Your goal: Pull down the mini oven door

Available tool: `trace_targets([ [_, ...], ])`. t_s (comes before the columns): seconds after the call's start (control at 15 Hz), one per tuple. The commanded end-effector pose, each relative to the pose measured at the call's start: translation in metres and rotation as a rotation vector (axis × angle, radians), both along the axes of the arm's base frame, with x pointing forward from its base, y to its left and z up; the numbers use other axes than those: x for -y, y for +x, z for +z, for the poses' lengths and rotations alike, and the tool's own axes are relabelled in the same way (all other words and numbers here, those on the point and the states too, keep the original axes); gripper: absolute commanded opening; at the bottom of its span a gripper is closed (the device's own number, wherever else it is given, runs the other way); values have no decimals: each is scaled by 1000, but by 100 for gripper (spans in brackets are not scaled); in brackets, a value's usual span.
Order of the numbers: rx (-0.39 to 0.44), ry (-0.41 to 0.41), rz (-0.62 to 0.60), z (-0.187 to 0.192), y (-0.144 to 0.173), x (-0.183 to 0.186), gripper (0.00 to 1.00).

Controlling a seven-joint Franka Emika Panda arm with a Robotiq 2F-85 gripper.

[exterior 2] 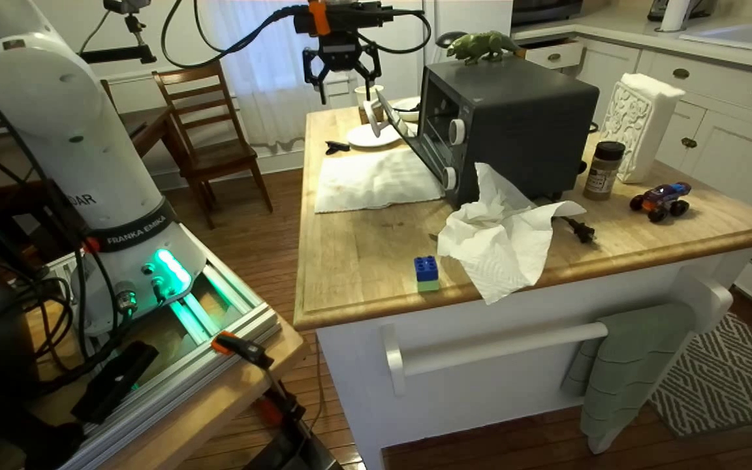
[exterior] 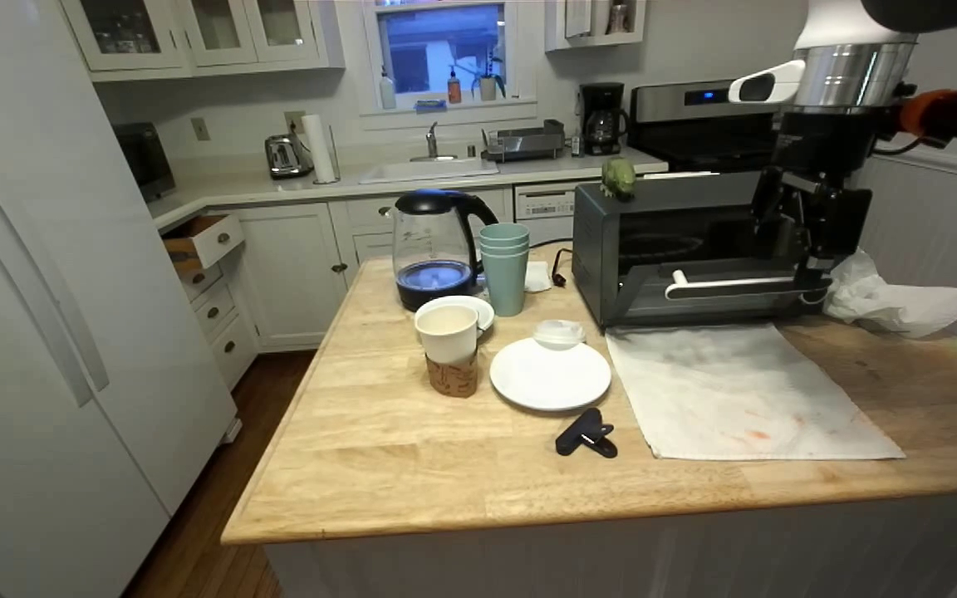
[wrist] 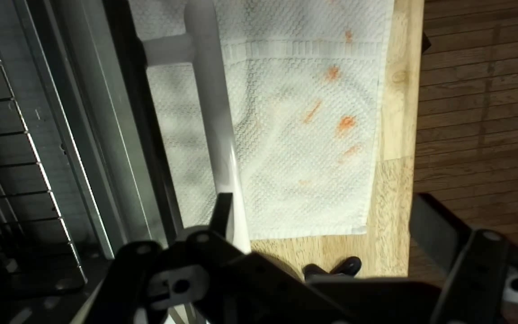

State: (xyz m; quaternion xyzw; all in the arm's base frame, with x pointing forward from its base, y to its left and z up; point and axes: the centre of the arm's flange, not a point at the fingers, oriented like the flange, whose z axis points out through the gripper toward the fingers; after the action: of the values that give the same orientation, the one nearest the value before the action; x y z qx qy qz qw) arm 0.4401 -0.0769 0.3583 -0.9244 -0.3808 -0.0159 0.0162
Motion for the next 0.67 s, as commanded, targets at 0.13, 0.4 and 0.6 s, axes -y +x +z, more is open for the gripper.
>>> trace_targets([
  [0.13, 31, -28, -43, 3, -12, -1, 100],
  [0.4, 28, -23, -115, 2, -10, 7, 100],
  [0.6, -7, -23, -241, 3, -11, 12, 100],
])
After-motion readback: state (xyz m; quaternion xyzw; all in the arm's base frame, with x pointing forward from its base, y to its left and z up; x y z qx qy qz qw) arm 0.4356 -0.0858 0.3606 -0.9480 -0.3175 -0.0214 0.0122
